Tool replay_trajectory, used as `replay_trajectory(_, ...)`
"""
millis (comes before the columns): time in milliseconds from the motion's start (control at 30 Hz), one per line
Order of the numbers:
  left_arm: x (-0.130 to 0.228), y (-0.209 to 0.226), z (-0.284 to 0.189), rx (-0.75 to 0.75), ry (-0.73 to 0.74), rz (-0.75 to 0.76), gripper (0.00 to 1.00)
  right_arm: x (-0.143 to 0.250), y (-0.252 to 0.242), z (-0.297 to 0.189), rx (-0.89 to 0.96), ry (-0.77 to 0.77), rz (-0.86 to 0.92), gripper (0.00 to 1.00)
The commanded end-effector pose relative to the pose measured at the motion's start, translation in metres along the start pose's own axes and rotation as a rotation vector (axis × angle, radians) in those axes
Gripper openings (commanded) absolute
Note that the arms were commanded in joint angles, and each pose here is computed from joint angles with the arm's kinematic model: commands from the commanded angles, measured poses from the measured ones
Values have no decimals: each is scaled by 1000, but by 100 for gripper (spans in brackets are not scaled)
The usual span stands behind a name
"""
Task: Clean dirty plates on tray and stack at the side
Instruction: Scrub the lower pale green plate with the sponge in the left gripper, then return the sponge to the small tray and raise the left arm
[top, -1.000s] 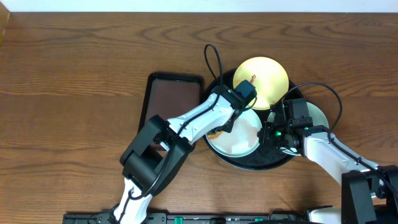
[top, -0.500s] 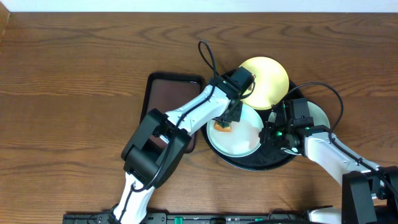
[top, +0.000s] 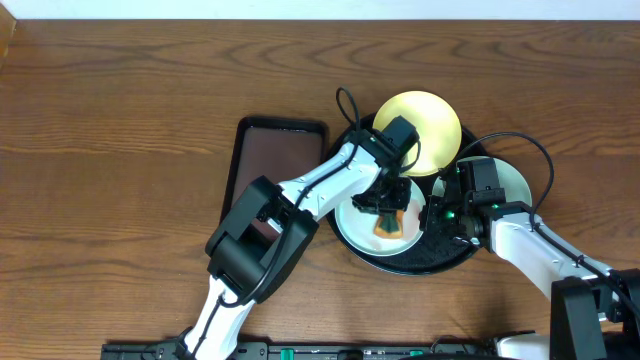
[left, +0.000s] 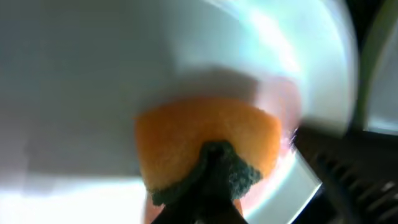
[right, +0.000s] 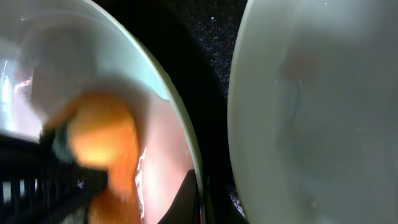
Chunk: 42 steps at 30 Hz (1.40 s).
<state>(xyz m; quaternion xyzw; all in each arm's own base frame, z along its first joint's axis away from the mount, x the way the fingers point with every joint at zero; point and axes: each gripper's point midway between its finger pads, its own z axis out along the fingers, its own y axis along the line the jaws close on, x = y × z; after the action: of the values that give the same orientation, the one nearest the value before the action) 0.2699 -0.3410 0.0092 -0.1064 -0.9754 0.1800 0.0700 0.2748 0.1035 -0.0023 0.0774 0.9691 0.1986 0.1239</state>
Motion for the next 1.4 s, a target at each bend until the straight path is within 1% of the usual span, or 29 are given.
replay_trajectory(0,28,67,15,-324,85,-62,7,24,-32,11,123,64,14,1)
replay_trajectory(67,28,95,3,-474,66,-62,7,24,-32,11,123,64,14,1)
replay_trajectory(167,18,115,-8,-575,14,-59,7,25,-32,11,123,64,14,1)
replay_trajectory(200,7,123,-14,-617,-33,-58,7,25,-32,11,123,64,14,1)
replay_trajectory(267,-10,130,-21,-654,-105,-57,7,25,-32,11,123,65,15,1)
replay_trajectory(333,-20,132,-25,-666,-145,-60,7,25,-32,11,124,67,15,1)
replay_trajectory(400,-28,137,-30,-700,-186,-58,7,25,-32,10,124,68,15,1)
replay_trajectory(500,-39,148,-43,-789,-253,-46,7,25,-32,10,125,67,15,1)
replay_trajectory(600,-47,147,-55,-830,-283,-15,7,25,-32,10,125,68,15,1)
replay_trajectory(667,-51,139,-68,-821,-305,-15,7,26,-33,10,126,70,16,1)
replay_trajectory(767,-58,118,-101,-772,-356,-20,7,27,-33,10,127,74,17,1)
replay_trajectory(933,-51,78,-158,-566,-437,-23,7,29,-34,10,130,81,19,1)
replay_trajectory(1000,-46,74,-181,-525,-468,-27,7,29,-34,10,130,82,19,1)
replay_trajectory(1067,-40,82,-207,-515,-500,-56,8,29,-34,10,131,84,20,1)
replay_trajectory(1167,-31,115,-240,-522,-504,-112,7,30,-34,10,131,84,20,1)
replay_trajectory(1233,-30,134,-234,-457,-428,-83,7,29,-34,10,131,84,20,1)
replay_trajectory(1267,-30,144,-220,-396,-377,-77,7,29,-34,10,131,84,20,1)
replay_trajectory(1300,-29,156,-210,-381,-355,-98,7,29,-34,10,131,84,20,1)
replay_trajectory(1333,-27,179,-193,-390,-333,-139,7,30,-34,10,131,84,20,1)
replay_trajectory(1367,-26,187,-185,-389,-327,-152,8,30,-34,10,131,84,20,1)
